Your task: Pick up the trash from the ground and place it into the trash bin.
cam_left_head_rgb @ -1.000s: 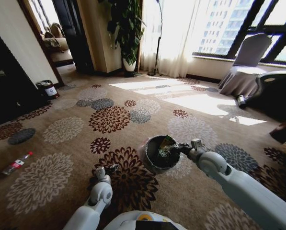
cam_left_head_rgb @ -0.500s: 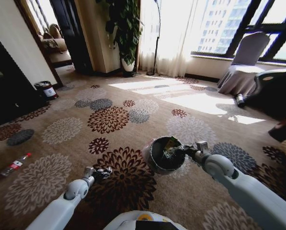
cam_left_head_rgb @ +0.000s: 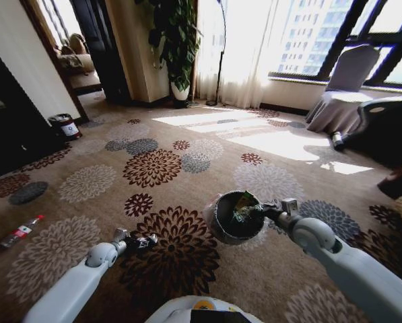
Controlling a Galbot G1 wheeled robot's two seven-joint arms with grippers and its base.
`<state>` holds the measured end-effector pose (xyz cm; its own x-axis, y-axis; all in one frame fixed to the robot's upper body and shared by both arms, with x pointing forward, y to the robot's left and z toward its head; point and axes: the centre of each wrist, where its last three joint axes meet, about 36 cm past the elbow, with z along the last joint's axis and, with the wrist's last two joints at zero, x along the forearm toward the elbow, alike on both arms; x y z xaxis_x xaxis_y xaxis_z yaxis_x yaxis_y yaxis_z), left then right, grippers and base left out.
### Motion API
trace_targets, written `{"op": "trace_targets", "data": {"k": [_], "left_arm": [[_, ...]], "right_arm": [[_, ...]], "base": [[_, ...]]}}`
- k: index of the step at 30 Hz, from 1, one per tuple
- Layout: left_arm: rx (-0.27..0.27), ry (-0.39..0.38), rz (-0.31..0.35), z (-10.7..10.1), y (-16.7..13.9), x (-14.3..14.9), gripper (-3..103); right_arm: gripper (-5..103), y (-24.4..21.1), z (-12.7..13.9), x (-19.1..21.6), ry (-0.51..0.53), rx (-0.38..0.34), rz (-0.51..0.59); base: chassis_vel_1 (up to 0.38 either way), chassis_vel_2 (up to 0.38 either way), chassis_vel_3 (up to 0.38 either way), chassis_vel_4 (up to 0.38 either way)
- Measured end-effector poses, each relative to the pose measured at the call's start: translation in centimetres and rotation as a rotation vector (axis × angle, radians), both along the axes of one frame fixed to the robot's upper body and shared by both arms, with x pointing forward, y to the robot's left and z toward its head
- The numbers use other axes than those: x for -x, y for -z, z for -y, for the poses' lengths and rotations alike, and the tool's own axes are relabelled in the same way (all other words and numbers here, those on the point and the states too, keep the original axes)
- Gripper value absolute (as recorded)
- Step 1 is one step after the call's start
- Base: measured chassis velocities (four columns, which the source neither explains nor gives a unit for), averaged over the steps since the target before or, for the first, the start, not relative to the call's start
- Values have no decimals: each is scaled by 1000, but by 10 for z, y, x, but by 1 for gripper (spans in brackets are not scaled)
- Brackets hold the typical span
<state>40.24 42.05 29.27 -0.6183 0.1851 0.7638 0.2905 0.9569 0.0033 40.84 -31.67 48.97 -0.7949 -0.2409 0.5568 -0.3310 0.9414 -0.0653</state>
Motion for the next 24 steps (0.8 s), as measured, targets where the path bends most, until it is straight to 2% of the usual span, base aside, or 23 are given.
{"op": "trace_targets", "data": {"k": [6,9,15,18,20,22,23,24], "left_arm": [[24,16,-5,3,7,-4,100],[47,66,-35,9,17,-3,100],[42,108,-77,6,30,-4,100],[34,118,-76,2,32,-7,101],[28,123,-69,-1,32,-9,91],[28,125,-67,-2,32,-10,91],[24,130,-65,-3,32,-11,81],[22,134,-67,-3,33,-11,75]], "right_arm": [[1,-1,-1,-1,6,-17,0],[1,-3,-1,-2,10,-23,1],[1,-2,2,-3,19,-21,0],[1,-1,3,-4,22,-20,2],[1,-1,4,-5,25,-20,5],[1,-1,4,-5,25,-20,6],[1,0,3,-7,21,-20,9],[1,0,1,-8,18,-22,10]], "base": [[0,0,0,0],[0,0,0,0],[0,0,0,0],[0,0,0,0],[0,0,0,0],[0,0,0,0],[0,0,0,0],[0,0,0,0]]}}
